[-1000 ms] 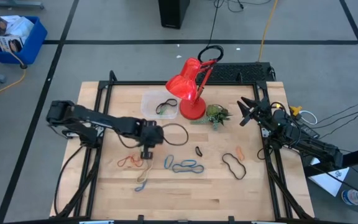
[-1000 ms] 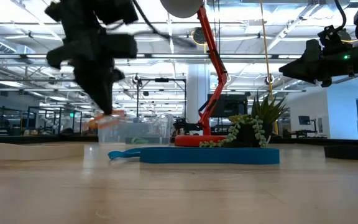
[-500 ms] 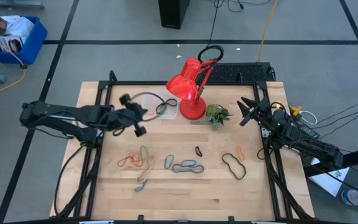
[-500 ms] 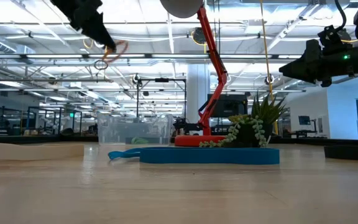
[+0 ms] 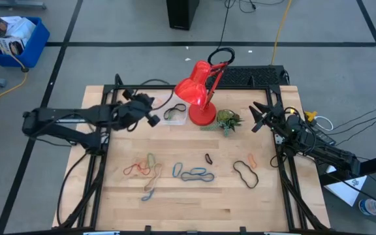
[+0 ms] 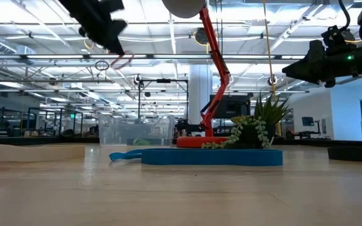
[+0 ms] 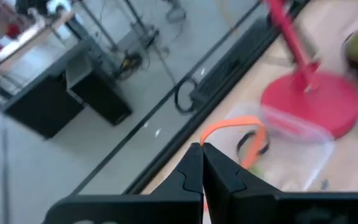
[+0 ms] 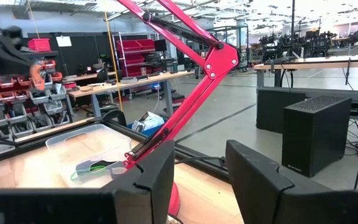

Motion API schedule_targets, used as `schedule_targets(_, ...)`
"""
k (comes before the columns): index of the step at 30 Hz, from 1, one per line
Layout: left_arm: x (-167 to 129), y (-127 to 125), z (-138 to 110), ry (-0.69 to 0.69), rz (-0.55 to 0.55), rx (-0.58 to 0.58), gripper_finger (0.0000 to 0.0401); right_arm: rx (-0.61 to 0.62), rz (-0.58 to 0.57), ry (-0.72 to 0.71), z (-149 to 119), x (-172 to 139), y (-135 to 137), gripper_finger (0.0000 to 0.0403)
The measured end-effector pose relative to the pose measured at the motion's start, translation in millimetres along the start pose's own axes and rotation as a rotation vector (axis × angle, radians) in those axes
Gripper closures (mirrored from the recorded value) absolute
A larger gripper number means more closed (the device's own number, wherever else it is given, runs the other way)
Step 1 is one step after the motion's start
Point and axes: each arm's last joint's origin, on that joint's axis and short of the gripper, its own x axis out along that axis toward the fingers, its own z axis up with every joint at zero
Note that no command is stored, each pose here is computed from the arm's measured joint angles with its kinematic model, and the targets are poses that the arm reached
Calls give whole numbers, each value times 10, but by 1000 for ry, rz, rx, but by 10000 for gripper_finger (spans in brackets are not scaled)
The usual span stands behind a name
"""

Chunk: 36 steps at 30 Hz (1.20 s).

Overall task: Pick and place rubber bands into bin
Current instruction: Put the middle orange rubber band into the transparent bin

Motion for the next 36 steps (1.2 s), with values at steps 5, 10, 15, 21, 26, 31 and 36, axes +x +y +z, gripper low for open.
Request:
schedule_targets(5, 382, -46, -96, 125, 55, 47, 400, -1, -1, 1, -1, 0, 0, 261)
schedule_targets(10, 734, -123, -239, 245, 85, 90, 400, -1, -1, 0, 0, 0, 0, 261)
schedule_targets(15, 1039, -207, -381, 331, 54, 101, 400, -1, -2, 1, -1, 0, 0, 261)
schedule_targets(21, 1306, -306, -506, 375, 2, 108, 400, -1, -2, 1, -1, 0, 0, 261)
schedule_targets(26, 1449, -372, -609, 417, -56, 104, 400, -1, -2, 0, 0, 0, 0, 261)
schedule_targets(31, 1496, -411, -664, 441, -69, 121, 399, -1, -2, 1, -1, 0, -1, 261)
schedule_targets(36, 1502, -413, -647, 424, -69, 111, 391, -1, -2, 0, 0, 0, 0, 261)
